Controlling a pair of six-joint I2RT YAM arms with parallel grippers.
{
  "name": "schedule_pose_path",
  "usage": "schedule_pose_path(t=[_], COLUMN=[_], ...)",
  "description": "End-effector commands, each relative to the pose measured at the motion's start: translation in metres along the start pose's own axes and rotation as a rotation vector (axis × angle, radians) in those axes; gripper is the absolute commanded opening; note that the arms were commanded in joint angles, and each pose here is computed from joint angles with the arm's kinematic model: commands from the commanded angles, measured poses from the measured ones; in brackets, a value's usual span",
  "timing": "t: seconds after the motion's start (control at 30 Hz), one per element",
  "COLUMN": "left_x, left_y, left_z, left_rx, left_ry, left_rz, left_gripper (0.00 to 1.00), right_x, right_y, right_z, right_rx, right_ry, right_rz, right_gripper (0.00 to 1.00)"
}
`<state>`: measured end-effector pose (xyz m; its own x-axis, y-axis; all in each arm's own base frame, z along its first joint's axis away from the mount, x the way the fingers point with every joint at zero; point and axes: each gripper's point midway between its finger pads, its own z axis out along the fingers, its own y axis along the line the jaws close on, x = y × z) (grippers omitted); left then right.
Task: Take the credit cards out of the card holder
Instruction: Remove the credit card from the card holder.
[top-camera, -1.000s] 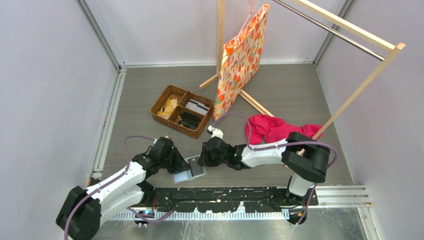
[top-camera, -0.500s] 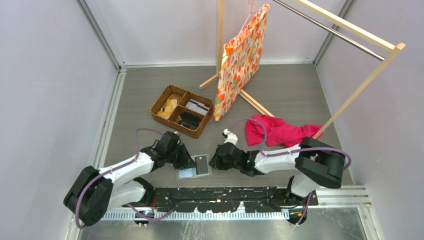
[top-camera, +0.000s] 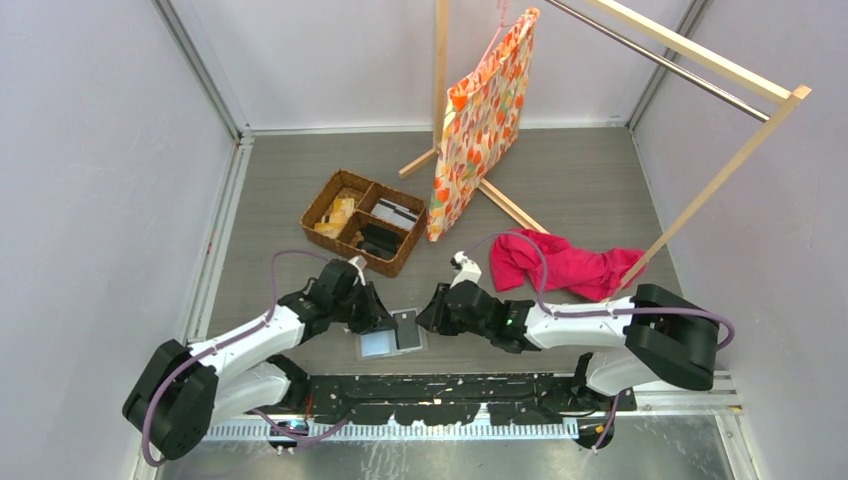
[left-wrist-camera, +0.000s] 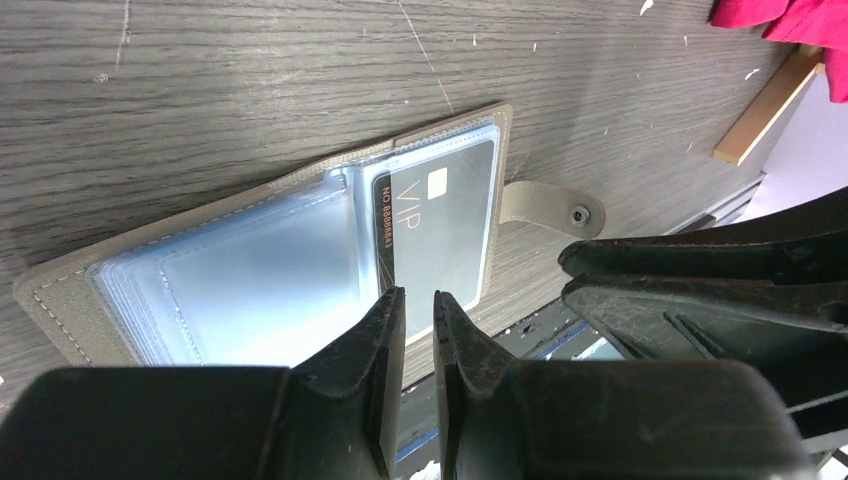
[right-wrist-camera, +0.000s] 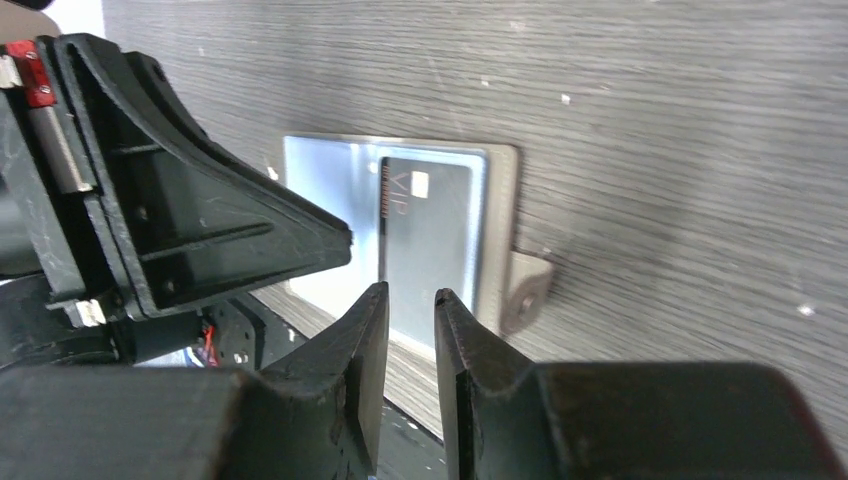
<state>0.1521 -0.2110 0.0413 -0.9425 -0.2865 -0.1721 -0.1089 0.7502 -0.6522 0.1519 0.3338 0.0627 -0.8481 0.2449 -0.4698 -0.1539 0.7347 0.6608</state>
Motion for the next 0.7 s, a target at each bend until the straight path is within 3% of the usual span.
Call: schedule_pose_path(t=[0.0, 0.67], left_x=[-0.007, 0.001], left_y=[-0.011, 0.006], left_z=[-0.005, 0.009], left_rx=[0.024, -0.024], left_ry=[-0.026, 0.015], left_rz=[0.018, -0.023], left_gripper=[0.19, 0.25], right_x=[-0.005, 0.014], right_y=[0.033, 0.009], right_z=[0.009, 0.035], right_rx=[-0.078, -0.007], right_ry=[0.006, 0.063], right_rz=[-0.031, -0.015], right_gripper=[0.29, 0.31])
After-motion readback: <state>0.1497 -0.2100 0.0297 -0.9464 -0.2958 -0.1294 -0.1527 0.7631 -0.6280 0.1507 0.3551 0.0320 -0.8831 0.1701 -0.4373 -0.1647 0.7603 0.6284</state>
